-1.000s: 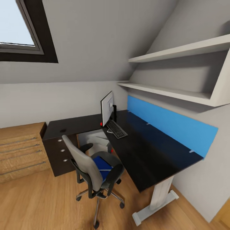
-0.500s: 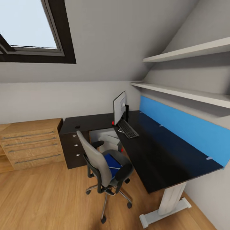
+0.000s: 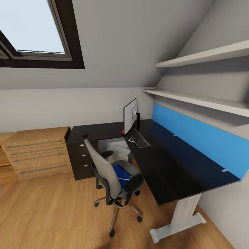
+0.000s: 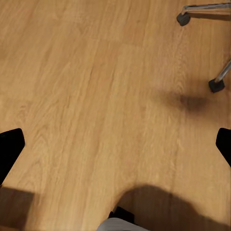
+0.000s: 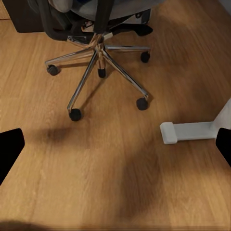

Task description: In the bedroom, organize the workspace by keeping the computer under the desk, ensuring the monitor is on the desk, placing the keyboard on the desk next to the monitor, placing the mouse on the desk next to the keyboard, moving the folder from the swivel chair onto the desk next to the mouse, stacking the notebook on top of the folder with the pen on top of the notebook, and positioning the swivel chair next to the desk.

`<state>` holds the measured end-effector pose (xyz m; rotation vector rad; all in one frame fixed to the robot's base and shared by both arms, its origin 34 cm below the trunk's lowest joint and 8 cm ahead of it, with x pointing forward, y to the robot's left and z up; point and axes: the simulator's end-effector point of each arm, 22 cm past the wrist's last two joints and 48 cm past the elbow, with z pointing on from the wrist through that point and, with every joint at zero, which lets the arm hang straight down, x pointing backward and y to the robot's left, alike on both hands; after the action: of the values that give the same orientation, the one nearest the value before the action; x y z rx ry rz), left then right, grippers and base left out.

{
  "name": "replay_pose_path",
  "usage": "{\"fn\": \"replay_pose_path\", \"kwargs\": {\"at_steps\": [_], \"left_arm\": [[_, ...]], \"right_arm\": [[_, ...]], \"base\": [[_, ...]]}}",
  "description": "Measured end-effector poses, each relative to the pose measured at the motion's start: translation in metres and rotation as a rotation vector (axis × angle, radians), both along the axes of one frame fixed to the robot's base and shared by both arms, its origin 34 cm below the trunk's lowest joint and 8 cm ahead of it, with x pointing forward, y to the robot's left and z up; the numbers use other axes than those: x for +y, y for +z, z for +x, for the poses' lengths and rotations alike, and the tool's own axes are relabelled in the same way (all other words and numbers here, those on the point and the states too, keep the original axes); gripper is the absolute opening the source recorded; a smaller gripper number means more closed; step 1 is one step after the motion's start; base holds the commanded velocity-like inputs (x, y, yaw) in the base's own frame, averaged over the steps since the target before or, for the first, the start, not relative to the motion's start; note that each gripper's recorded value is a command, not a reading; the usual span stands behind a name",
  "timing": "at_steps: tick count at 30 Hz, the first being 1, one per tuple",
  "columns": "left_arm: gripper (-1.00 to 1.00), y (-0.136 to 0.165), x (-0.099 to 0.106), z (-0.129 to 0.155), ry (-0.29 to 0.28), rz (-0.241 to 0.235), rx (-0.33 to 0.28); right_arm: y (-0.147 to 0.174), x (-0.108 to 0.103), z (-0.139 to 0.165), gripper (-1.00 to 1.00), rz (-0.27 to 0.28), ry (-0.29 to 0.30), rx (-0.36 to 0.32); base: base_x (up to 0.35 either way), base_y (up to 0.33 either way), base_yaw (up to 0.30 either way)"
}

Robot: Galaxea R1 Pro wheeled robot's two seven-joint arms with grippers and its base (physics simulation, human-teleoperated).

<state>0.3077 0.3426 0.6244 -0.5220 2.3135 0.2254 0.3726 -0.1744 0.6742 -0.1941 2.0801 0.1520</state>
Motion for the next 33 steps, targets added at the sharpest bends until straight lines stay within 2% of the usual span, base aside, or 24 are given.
{"fn": "replay_pose_path", "kwargs": {"at_steps": [7, 24, 33], "left_arm": [[1.00, -0.004, 0.006, 0.003, 0.028, 0.011, -0.024], [1.00, -0.027, 0.005, 0.004, 0.029, 0.006, -0.014], [1.00, -0.040, 0.003, 0.006, 0.029, 0.003, -0.014]], "right_arm": [[-0.009, 0.001, -0.001, 1.00, 0.001, 0.007, 0.006], [-0.031, 0.001, 0.002, 1.00, 0.002, 0.002, 0.006], [-0.043, 0.002, 0.004, 1.00, 0.002, 0.000, 0.006]], "base": [[-0.001, 0.000, 0.000], [0.000, 0.000, 0.000], [0.000, 0.000, 0.173]]}}
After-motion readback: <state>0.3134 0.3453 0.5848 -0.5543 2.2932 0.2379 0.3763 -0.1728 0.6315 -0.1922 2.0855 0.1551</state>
